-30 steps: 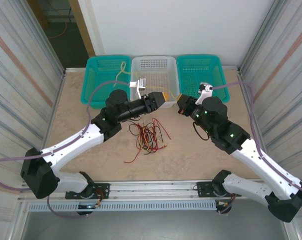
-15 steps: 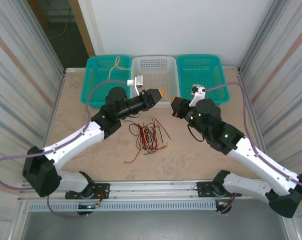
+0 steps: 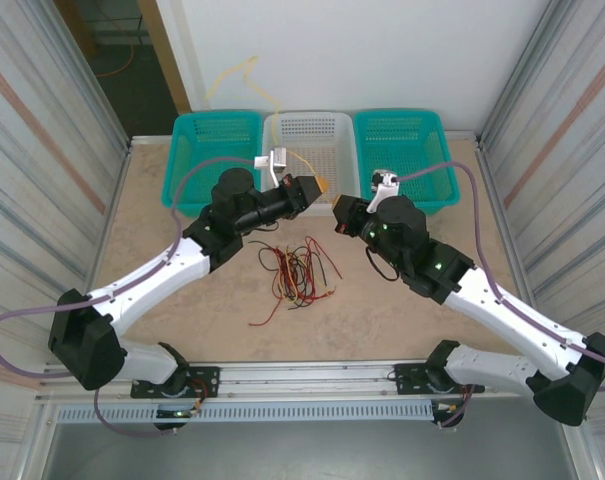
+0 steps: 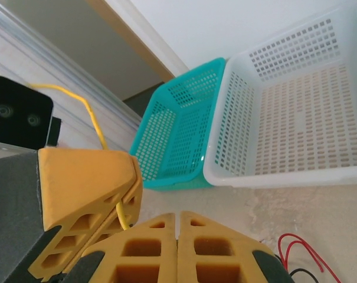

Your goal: Untangle the cables

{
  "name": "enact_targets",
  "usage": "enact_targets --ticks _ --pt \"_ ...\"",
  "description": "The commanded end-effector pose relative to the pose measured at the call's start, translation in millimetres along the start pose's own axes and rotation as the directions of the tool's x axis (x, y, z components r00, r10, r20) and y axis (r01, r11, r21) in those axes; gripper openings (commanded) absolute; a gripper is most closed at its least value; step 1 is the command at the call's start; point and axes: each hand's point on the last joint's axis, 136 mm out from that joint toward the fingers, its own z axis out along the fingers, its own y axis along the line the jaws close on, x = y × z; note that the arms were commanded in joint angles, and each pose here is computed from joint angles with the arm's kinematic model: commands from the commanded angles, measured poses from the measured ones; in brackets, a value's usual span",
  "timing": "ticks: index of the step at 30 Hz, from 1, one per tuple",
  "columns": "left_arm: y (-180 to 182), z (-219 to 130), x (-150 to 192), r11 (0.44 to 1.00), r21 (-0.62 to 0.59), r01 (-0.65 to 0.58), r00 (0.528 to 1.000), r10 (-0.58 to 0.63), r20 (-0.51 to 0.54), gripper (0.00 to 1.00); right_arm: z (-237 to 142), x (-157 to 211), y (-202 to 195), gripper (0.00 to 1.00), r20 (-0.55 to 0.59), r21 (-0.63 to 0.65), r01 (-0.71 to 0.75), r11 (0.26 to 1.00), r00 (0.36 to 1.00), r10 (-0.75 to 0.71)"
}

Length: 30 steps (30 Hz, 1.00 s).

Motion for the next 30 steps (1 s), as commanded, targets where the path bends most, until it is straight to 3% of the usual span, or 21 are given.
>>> enact_targets --ticks 1,2,4,7,10,14,30 --pt "-9 -10 -18 0.998 -0.013 -0.062 0.998 0.062 0.011 0.03 -3 5 2 0.13 -0.019 0.001 -0.004 1.0 1.0 0.004" --pt "-3 -14 -22 0.996 -0.051 -0.072 0.997 0.072 -0.002 0.02 -6 4 -3 0.26 -0.015 0.026 0.004 1.0 1.0 -0.004" --pt "17 -25 -29 0.987 -0.136 -0.09 0.995 0.084 -0.05 0.01 -14 -2 -17 0.43 0.004 0.094 0.021 0.995 1.0 -0.022" --pt "52 -50 -41 0.964 -0.246 -0.099 0.986 0.062 -0.153 0.01 -33 -12 -40 0.52 0.021 0.158 0.022 0.987 0.999 -0.026" --pt "84 -76 -55 0.964 -0.264 -0.029 0.978 -0.027 -0.206 0.01 -47 -14 -63 0.54 0.014 0.198 -0.001 0.98 1.0 -0.002" --pt "113 -96 -78 0.966 -0.246 0.085 0.974 -0.132 -0.183 0.03 -58 -10 -85 0.53 0.018 0.23 -0.04 0.972 0.999 0.036" --pt "199 -80 -128 0.92 -0.35 0.177 0.943 -0.26 -0.207 0.1 -74 -2 -99 0.49 0.013 0.254 -0.055 0.966 0.998 0.054"
